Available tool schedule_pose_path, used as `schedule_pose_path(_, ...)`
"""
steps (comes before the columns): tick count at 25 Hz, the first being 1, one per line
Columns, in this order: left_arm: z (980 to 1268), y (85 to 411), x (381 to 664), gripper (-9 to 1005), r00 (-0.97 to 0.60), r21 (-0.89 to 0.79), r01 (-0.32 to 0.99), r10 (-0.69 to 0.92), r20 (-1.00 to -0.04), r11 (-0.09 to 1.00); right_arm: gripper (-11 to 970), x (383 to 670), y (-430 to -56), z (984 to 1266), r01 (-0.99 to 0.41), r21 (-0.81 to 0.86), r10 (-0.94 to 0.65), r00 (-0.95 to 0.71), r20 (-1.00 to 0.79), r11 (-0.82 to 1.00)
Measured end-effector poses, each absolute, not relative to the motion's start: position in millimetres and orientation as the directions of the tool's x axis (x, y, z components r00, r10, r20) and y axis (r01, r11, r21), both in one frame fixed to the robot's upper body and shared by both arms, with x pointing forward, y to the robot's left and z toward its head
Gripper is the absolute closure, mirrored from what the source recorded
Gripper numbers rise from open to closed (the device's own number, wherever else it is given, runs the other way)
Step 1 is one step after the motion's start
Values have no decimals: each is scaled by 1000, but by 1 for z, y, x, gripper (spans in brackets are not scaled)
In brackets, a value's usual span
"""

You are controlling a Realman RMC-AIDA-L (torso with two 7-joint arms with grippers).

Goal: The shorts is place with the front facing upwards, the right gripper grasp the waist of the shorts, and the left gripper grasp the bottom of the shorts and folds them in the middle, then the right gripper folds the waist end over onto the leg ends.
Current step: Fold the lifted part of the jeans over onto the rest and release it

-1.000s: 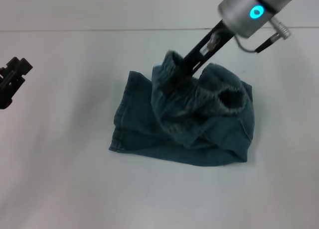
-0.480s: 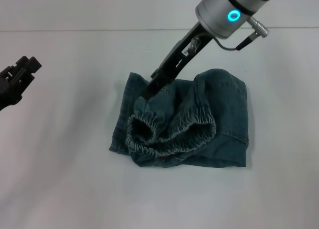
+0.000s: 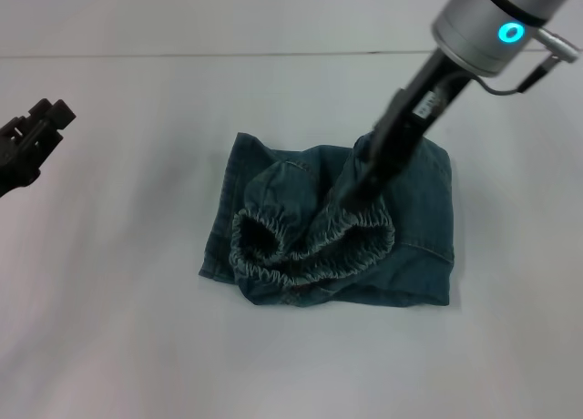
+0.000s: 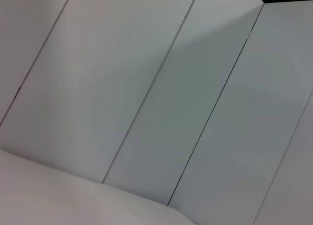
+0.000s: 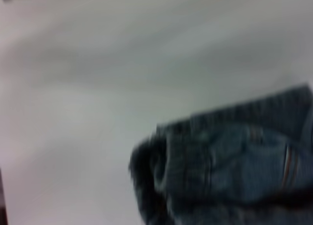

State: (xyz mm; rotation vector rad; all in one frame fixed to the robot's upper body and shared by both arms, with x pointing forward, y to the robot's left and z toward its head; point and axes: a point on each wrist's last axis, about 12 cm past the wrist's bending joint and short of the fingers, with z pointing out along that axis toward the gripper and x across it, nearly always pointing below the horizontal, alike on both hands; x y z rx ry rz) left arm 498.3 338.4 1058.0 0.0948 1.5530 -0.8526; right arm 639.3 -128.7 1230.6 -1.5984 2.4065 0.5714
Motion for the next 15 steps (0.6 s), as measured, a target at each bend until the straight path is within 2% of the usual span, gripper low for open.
schedule_pose_path(6,1059,339,502,678,-199,-450,520,-410,-890,726,50,631,-137,1218,-922,185,-883,-381,-274,340)
schedule_pose_path(15,1060,336,507,678,-198,-445,521,-404,-893,729,49,626,-123,1199,-940,117,-920,-338,-198,321)
